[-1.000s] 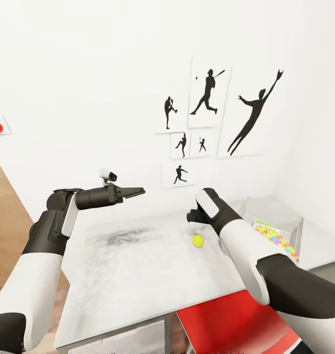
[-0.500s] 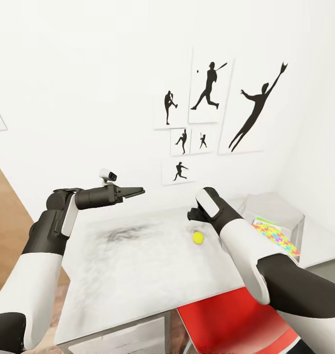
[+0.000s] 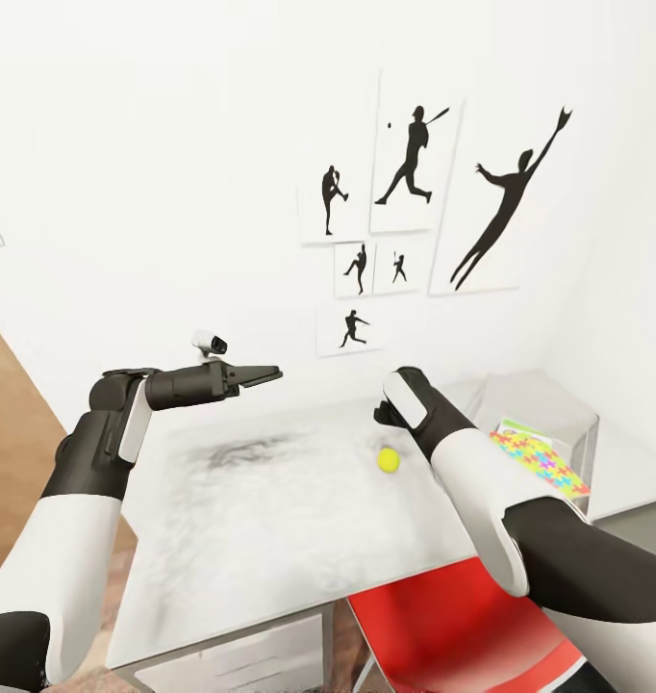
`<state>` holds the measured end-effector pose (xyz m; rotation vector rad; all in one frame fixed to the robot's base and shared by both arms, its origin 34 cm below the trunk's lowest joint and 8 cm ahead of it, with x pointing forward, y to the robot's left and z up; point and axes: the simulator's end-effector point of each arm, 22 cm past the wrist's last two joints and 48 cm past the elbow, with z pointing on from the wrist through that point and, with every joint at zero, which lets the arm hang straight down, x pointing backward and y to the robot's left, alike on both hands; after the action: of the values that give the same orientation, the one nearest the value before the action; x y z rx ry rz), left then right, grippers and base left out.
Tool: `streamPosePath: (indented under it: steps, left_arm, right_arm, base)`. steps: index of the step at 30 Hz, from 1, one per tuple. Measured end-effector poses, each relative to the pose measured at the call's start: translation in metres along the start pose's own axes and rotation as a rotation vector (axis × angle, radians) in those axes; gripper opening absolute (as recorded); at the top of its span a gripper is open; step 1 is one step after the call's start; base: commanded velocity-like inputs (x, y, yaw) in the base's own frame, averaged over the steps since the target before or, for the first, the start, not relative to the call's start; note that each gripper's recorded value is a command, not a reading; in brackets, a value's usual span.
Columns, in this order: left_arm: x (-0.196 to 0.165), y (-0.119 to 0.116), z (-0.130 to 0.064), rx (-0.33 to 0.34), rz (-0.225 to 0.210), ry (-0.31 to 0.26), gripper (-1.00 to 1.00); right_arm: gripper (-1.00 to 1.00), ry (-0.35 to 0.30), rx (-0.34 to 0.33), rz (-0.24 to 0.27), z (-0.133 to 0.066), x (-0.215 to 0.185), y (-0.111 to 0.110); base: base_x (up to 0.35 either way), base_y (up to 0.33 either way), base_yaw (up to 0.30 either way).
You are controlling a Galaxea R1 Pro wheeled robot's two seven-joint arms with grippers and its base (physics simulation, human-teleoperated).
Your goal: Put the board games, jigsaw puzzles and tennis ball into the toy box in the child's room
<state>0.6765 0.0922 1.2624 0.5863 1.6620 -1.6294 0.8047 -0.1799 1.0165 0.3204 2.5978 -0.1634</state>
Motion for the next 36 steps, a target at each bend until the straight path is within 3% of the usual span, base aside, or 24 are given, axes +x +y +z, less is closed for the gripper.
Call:
streamPosePath:
  steps: [18,26,36]
  left_arm:
    - [0.009,0.016,0.001,-0.003,-0.030,0.005,1.00]
    - [0.012,0.024,0.001,-0.006,-0.043,0.006,1.00]
    - [0.016,0.033,0.000,-0.010,-0.055,0.005,1.00]
  right_arm:
    - [1.00,0.024,-0.001,-0.002,0.016,0.008,0.004]
    - [1.00,-0.013,-0.026,0.005,0.009,-0.009,0.012]
    - [1.00,-0.004,-0.027,0.003,0.017,-0.006,0.015]
  base:
    - [0.000,0.000,0.000]
    - [0.000,0.000,0.000]
    - [0.000,0.000,0.000]
